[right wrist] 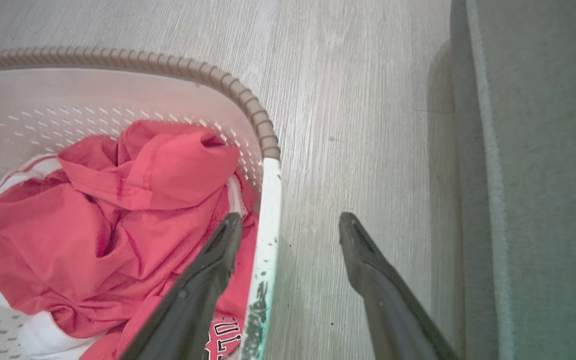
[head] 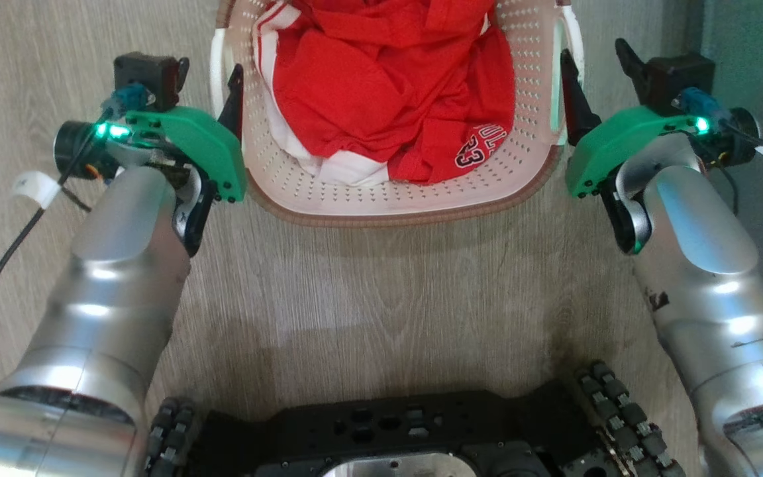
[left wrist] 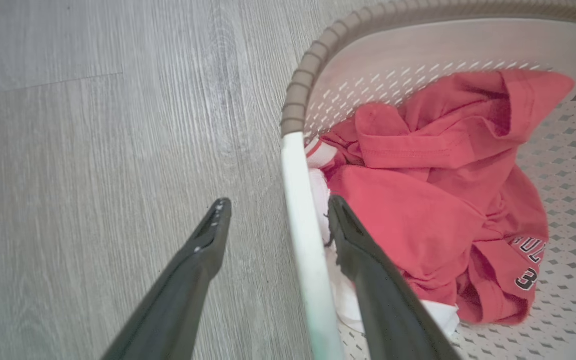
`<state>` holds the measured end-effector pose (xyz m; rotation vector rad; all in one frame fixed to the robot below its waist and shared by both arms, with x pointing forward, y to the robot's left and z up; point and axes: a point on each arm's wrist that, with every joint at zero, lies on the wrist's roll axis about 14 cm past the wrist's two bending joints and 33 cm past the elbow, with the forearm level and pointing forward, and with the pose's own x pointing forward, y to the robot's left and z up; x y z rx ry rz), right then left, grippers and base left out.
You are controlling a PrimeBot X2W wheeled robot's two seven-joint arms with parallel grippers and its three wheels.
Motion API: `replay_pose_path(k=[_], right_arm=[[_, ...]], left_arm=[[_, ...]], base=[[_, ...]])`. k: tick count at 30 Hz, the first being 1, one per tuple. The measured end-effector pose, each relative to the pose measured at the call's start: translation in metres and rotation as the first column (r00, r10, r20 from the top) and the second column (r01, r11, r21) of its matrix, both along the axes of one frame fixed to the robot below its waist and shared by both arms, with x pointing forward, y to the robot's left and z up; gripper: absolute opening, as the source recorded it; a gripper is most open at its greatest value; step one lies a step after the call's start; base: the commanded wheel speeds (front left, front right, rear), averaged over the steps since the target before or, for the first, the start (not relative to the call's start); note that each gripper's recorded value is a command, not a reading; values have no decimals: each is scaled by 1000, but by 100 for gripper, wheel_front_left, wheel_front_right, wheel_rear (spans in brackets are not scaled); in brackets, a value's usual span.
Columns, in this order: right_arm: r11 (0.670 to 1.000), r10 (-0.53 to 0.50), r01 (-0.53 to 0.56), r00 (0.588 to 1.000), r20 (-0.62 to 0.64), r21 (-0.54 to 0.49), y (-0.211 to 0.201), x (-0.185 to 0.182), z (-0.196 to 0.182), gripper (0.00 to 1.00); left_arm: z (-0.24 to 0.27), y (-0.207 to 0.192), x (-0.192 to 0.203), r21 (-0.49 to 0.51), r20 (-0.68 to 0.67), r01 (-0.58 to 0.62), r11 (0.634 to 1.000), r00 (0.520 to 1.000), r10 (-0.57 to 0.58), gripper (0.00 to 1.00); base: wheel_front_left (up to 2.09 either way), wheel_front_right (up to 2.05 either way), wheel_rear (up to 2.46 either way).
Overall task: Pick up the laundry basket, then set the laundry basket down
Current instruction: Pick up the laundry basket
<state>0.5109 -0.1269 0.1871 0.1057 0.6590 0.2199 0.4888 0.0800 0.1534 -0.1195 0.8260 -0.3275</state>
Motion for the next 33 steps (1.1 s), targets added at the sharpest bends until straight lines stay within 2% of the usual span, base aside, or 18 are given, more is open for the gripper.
replay_pose_path(k=[11, 12, 13, 14, 15, 17, 25, 33], right_arm=[[1000, 24, -23, 995, -93, 4, 8, -9, -32, 100], [1000, 32, -31, 994, -101, 4, 10, -10, -34, 34], [999, 34, -34, 994, -103, 7, 12, -10, -36, 18], [999, 34, -34, 994, -103, 7, 12, -10, -36, 18], [999, 37, -36, 992, -119, 11, 14, -11, -40, 0], [999, 51, -48, 991, -126, 24, 22, -12, -42, 0], [998, 56, -52, 991, -123, 33, 26, -8, -40, 0], [998, 53, -50, 993, -108, 27, 25, -5, -23, 0]], left_arm=[[-20, 3, -1, 10, -52, 5, 1000, 999, -5, 100], [-21, 3, -1, 9, -55, 3, 1000, 998, -3, 100], [-23, 3, -3, 12, -65, 4, 1000, 998, -3, 28], [-23, 3, -3, 12, -65, 4, 1000, 998, -3, 28], [-24, 2, -3, 2, -75, 0, 1000, 997, 1, 0], [-24, -8, -5, -27, -90, -5, 1000, 996, 3, 0], [-20, -8, -3, -35, -97, -28, 999, 995, 25, 0], [-3, -9, -1, -48, -116, -43, 998, 993, 37, 0]], base=[[0, 0, 0], [0, 0, 0], [0, 0, 0], [0, 0, 0], [0, 0, 0], [0, 0, 0], [0, 0, 0], [0, 0, 0]])
